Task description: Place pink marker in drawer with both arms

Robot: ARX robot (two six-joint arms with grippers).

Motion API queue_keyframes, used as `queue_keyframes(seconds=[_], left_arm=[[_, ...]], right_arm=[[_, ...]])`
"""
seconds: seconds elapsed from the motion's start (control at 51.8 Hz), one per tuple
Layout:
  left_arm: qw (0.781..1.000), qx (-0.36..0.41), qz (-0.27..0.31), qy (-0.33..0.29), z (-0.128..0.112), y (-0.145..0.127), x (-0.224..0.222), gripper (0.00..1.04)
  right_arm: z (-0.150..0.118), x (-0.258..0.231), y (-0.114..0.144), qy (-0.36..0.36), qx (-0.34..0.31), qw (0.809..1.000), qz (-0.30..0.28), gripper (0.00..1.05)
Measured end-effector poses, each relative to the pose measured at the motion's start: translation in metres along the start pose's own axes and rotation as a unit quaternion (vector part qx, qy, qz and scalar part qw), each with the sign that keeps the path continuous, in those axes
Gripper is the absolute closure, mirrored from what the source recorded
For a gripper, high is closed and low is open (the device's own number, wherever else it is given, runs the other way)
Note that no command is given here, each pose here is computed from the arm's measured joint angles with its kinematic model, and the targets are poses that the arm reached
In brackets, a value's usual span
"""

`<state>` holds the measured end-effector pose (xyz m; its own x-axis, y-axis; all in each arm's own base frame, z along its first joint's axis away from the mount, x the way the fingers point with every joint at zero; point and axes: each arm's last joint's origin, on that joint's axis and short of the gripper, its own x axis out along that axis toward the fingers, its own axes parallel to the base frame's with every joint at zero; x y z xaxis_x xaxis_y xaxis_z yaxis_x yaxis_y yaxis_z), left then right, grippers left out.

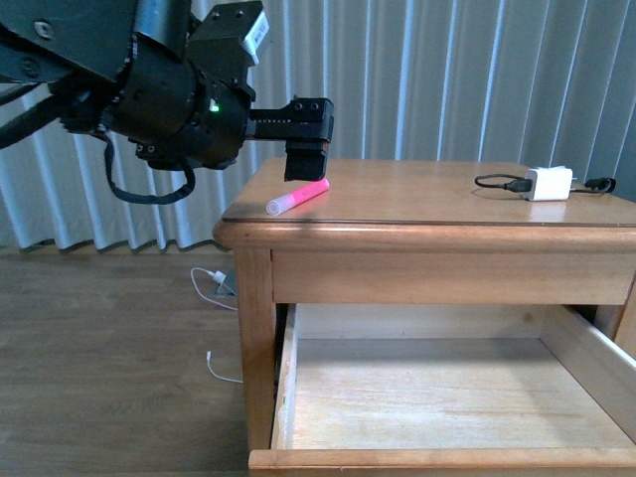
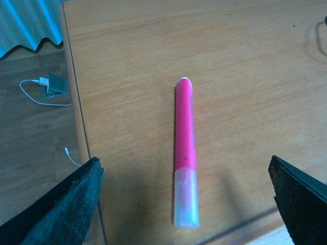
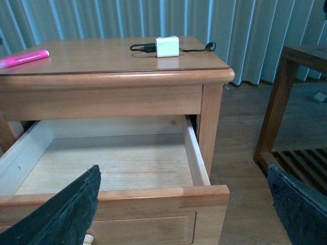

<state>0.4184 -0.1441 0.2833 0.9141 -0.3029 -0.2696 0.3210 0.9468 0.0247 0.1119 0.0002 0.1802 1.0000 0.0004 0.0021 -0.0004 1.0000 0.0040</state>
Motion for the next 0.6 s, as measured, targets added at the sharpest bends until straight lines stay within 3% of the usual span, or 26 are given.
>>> queue_keyframes(seconds=[0.347, 0.598], left_arm=[[0.999, 0.008, -0.001, 0.048, -0.004, -0.014, 0.049, 0.06], [0.997, 0.023, 0.000, 0.074, -0.006, -0.018, 0.058, 0.06]], right_arm=[[0.000, 0.000, 0.000, 0.000, 0.000, 1.000, 0.000, 0.08], [0.000, 0.000, 0.000, 0.000, 0.000, 1.000, 0.000, 0.08]])
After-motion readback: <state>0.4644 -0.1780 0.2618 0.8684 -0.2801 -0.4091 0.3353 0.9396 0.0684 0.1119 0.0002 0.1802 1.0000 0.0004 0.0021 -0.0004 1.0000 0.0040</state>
